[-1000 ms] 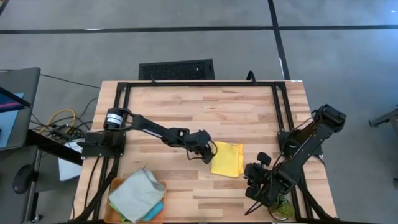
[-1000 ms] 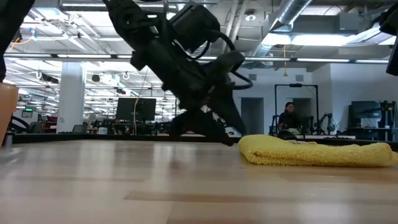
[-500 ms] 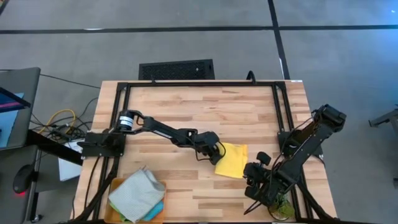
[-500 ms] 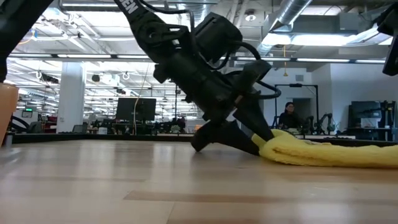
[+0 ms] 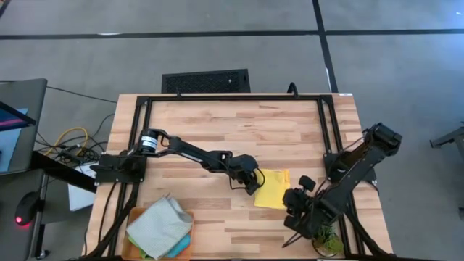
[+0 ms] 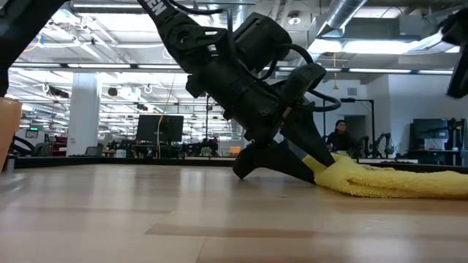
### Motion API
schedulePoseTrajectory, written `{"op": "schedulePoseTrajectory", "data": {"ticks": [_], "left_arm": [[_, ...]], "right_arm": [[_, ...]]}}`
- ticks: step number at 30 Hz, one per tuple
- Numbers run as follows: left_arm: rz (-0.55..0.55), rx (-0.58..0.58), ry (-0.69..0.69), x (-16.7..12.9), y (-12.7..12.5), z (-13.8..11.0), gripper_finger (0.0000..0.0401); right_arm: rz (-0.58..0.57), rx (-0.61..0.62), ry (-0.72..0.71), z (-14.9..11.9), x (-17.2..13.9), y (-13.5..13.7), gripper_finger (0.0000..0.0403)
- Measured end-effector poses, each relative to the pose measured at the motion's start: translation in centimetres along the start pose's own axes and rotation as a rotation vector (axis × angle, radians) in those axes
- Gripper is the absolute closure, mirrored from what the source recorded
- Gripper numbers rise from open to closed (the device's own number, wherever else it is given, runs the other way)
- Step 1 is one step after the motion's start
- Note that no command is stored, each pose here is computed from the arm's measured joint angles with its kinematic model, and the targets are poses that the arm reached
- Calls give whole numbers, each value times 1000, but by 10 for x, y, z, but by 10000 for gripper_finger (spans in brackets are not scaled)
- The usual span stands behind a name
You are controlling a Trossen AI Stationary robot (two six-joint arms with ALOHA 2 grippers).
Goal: Fold microfiber towels
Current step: Put the yellow microfiber towel into the orange bin
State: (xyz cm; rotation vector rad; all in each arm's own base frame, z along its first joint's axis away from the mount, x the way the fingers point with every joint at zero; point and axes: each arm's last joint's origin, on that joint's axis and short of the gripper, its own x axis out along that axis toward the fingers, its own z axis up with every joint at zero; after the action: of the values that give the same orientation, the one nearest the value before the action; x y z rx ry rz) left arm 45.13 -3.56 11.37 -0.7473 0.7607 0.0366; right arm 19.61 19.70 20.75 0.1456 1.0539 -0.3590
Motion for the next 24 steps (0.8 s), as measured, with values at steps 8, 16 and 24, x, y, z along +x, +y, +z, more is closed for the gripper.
{"op": "schedulePoseTrajectory", "data": {"ticks": [8, 16, 24], "left_arm": [[-26, 2, -1, 0, -2, 1, 248], [-32, 30, 4, -1, -2, 1, 248], [-27, 58, 5, -1, -2, 1, 248]], "right_arm": [[-109, 0, 40, 15, 36, -4, 249], [-90, -8, 161, 30, 65, -8, 249], [-40, -68, 264, 36, 94, -8, 249]]}}
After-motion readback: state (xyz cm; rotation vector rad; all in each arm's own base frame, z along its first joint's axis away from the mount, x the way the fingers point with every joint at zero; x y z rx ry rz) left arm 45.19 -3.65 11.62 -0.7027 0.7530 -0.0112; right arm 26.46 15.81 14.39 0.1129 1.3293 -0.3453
